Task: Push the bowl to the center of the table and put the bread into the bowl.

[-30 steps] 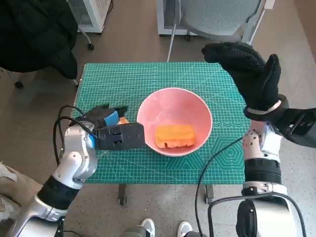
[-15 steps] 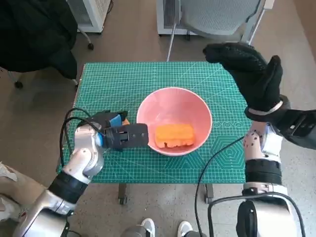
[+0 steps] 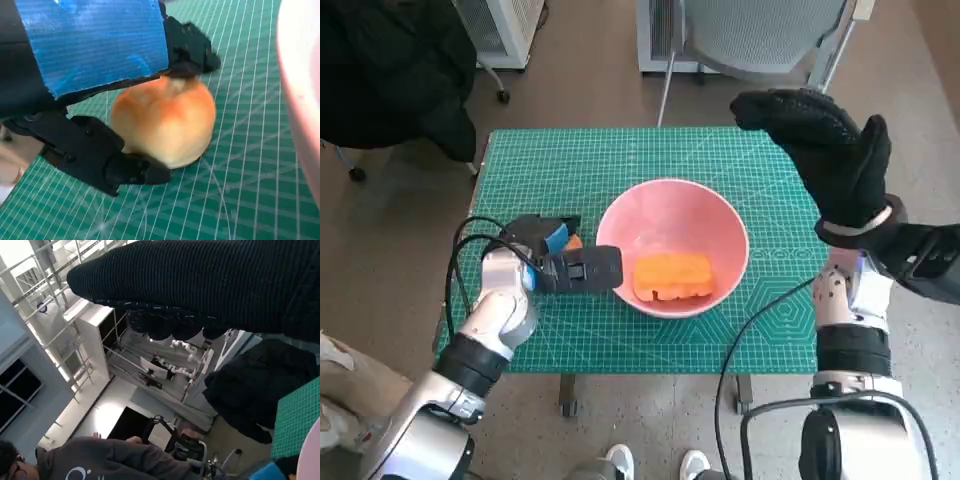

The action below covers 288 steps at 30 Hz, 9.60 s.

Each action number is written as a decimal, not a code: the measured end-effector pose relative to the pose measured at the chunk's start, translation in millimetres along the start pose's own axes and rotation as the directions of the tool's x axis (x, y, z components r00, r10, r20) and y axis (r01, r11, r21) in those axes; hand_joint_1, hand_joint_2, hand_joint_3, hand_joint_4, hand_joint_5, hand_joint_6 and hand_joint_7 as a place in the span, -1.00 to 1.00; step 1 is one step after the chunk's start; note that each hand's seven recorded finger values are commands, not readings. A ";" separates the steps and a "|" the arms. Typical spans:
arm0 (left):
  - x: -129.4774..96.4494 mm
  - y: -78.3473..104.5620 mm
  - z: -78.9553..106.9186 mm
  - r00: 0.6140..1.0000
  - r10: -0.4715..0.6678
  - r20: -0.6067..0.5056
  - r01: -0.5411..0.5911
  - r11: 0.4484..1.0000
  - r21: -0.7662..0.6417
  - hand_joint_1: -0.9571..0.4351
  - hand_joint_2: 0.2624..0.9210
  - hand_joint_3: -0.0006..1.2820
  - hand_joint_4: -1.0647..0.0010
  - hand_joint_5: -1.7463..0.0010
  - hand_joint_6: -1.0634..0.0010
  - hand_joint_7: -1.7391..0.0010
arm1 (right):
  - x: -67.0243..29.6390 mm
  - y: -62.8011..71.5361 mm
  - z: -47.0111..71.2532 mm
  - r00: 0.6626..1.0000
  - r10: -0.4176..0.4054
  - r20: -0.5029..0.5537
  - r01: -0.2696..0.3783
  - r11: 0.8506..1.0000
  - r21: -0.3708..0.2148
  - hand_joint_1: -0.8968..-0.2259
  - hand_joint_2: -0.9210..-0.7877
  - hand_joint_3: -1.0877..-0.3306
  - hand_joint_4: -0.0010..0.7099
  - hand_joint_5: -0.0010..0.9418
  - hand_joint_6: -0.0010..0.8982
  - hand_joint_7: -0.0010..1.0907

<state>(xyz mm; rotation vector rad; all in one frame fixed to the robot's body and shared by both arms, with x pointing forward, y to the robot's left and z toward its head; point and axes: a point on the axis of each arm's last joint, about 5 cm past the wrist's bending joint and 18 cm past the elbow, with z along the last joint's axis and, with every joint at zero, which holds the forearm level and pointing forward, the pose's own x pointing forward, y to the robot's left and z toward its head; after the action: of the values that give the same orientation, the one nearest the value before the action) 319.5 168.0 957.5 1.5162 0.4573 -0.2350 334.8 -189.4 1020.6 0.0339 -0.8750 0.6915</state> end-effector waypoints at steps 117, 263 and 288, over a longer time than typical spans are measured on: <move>-102.8 97.9 31.3 0.709 0.490 0.506 -0.531 0.844 -0.073 0.38 0.99 -0.91 -0.38 -0.36 -0.18 -0.28 | 5.3 2.2 0.2 1.000 0.020 0.006 -0.020 1.000 0.004 -0.47 -1.00 -0.33 -0.23 -1.00 -0.26 -0.99; -57.9 45.4 -32.8 0.344 0.866 0.364 0.156 0.329 -0.931 -0.54 1.00 -0.20 0.68 1.00 0.56 1.00 | 8.6 6.5 3.5 0.995 -0.095 -0.002 0.095 0.990 -0.100 -0.44 -1.00 -0.39 -0.34 -1.00 -0.33 -1.00; -59.9 40.8 -30.4 0.342 0.869 0.357 0.221 0.295 -0.930 -0.51 1.00 -0.18 0.72 1.00 0.57 1.00 | 12.8 5.1 6.7 0.997 -0.078 -0.001 0.077 0.990 -0.119 -0.45 -1.00 -0.39 -0.34 -1.00 -0.35 -1.00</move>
<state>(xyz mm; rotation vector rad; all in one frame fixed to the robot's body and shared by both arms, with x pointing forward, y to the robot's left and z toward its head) 279.0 192.4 1020.2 0.1043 -0.7160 -0.2498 332.8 -180.5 1032.9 -0.0403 -0.9030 0.5662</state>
